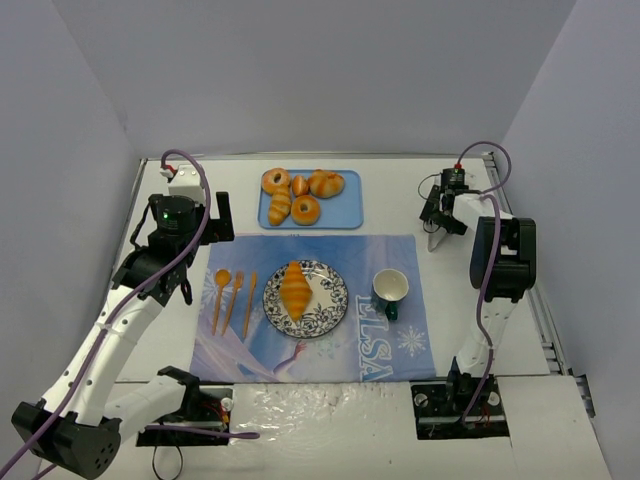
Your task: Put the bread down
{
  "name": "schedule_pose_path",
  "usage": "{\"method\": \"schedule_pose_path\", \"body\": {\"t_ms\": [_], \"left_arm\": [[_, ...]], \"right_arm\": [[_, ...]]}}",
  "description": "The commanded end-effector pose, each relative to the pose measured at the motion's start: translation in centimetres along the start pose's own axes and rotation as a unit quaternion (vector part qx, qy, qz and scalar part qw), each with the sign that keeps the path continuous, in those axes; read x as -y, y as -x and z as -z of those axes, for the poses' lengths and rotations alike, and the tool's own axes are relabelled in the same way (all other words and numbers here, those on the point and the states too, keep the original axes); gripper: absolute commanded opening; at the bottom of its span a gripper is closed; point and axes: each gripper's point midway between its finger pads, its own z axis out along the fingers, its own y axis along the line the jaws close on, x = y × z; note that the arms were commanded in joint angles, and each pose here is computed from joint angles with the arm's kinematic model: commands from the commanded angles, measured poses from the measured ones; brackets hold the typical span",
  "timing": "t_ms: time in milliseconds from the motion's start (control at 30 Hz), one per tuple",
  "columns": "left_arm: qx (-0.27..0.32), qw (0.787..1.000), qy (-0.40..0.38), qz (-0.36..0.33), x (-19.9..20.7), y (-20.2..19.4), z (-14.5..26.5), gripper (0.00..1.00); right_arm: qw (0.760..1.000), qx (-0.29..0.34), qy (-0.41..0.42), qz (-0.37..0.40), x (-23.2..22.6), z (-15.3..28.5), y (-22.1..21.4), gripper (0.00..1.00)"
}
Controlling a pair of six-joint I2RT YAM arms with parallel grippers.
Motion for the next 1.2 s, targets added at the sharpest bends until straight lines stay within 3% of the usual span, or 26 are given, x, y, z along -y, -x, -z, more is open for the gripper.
{"method": "schedule_pose_path", "body": {"t_ms": [0, 367, 633, 933, 1167], "left_arm": [[0.057, 0.998, 0.002, 0.012, -0.3, 4.0, 1.0, 0.97], [0.055, 0.998, 0.003, 0.012, -0.2, 3.9, 1.0, 0.97], [0.055, 0.998, 0.0, 0.012, -0.2, 3.9, 1.0, 0.97], [0.055, 0.998, -0.007, 0.013, 0.1, 4.0, 1.1, 0.97], [0.054, 0.998, -0.01, 0.013, 0.3, 4.0, 1.0, 0.97]], "right_arm": [[0.998, 0.052, 0.001, -0.019, 0.0, 3.1, 3.1, 0.75], [0.994, 0.106, 0.019, -0.033, 0.2, 8.4, 6.0, 0.78], [0.98, 0.162, 0.118, -0.014, -3.5, 16.4, 7.5, 0.79], [0.923, 0.236, 0.3, 0.051, -9.7, 29.6, 6.0, 0.84], [0.898, 0.253, 0.353, 0.072, -10.8, 34.0, 3.2, 0.89]]}}
